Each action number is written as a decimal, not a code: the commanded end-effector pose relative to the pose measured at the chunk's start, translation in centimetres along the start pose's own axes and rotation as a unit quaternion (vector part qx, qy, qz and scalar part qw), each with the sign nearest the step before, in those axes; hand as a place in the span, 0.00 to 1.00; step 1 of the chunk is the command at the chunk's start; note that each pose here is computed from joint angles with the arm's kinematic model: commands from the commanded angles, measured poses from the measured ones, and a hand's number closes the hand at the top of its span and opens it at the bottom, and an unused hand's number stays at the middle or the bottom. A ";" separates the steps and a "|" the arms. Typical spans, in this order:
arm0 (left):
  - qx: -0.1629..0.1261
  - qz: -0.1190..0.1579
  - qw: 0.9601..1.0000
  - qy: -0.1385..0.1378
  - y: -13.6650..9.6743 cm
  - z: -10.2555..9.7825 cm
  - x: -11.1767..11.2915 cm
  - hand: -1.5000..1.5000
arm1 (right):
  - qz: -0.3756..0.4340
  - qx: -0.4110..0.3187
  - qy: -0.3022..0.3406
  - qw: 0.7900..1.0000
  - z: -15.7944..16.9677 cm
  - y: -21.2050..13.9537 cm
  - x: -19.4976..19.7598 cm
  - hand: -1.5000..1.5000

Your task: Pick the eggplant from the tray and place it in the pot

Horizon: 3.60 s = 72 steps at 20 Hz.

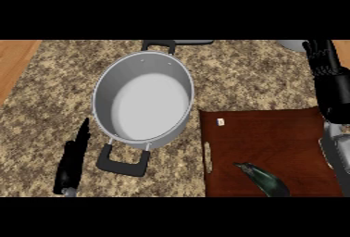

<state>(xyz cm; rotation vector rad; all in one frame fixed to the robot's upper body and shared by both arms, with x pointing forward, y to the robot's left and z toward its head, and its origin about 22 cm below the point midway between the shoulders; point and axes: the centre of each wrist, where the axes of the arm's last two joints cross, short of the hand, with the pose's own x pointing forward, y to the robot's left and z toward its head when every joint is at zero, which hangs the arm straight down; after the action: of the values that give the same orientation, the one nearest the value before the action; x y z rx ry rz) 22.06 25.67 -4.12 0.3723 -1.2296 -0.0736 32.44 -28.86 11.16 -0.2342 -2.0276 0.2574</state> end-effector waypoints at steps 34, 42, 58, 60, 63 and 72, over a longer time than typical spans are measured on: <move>0.042 -0.063 0.997 0.025 7.7 -3.6 5.2 0.50 | 0.410 0.444 0.323 0.728 8.0 5.6 10.1 0.00; 0.044 -0.058 0.997 0.021 7.2 -4.4 7.1 0.50 | 0.425 0.449 0.361 0.698 5.9 7.9 9.3 0.00; 0.053 -0.059 0.997 0.028 7.8 -4.1 5.3 0.50 | 0.429 0.467 0.385 0.671 8.9 9.8 4.8 0.00; 0.047 -0.054 0.997 0.022 6.9 -4.7 7.0 0.50 | 0.431 0.456 0.378 0.681 9.4 8.4 3.7 0.00; 0.048 -0.064 0.996 0.025 9.6 -3.4 5.1 0.50 | 0.438 0.442 0.374 0.688 9.2 10.4 4.0 0.00; 0.045 -0.053 0.997 0.026 8.7 -3.7 6.3 0.50 | 0.452 0.454 0.406 0.651 9.6 11.8 0.6 0.00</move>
<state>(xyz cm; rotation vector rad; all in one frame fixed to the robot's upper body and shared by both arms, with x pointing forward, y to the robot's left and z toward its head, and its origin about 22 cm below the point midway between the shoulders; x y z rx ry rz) 26.58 32.97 2.63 0.5225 -1.1608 -0.1011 23.70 -19.36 5.00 -0.5551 -0.6093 1.4494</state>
